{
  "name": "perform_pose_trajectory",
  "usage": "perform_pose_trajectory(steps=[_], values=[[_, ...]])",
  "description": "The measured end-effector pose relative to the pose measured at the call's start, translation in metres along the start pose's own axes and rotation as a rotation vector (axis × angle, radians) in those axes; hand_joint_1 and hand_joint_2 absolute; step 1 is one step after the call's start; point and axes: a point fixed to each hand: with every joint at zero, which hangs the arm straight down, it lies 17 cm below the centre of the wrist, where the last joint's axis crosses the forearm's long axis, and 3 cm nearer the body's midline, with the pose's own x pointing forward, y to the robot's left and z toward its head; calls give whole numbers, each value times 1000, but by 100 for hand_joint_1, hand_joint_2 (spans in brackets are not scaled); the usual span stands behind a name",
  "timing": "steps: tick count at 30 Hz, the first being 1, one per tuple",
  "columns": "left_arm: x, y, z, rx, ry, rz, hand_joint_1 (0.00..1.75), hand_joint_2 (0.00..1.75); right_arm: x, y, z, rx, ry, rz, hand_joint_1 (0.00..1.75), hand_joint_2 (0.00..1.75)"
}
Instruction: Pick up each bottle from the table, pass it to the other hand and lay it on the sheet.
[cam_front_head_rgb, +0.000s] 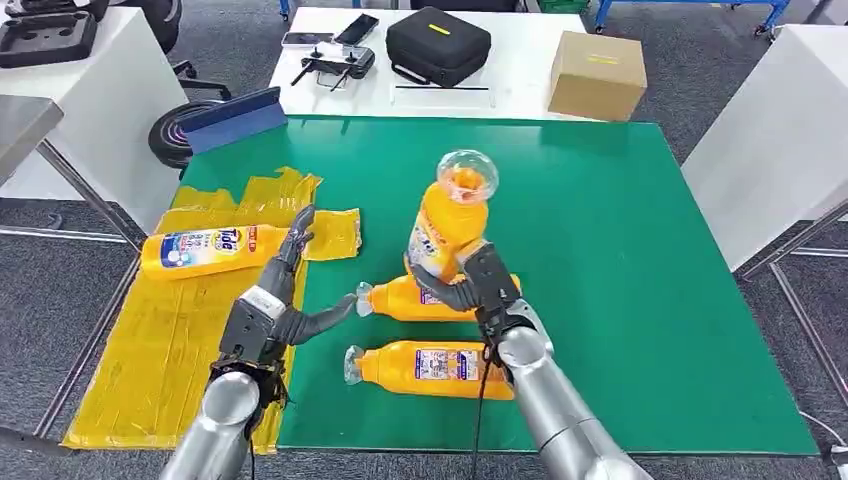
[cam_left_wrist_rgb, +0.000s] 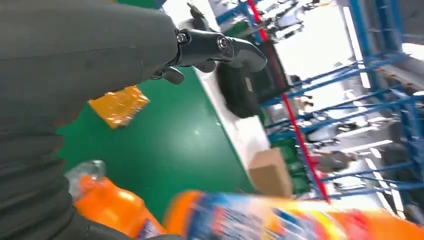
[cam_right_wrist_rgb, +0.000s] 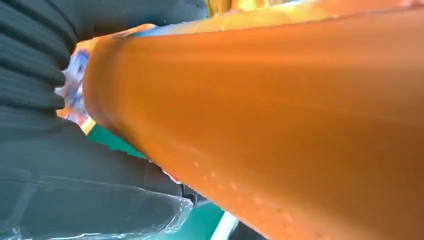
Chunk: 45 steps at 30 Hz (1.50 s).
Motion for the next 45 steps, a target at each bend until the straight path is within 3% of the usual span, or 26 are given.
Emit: perform_pose_trajectory(steps=[14, 45], values=[[22, -7, -2, -21, -44, 16, 0, 175, 5, 56, -12, 111, -1, -1, 175, 175], [18, -1, -9, 1, -36, 12, 0, 175, 18, 115, -22, 195, -30, 141, 175, 175]])
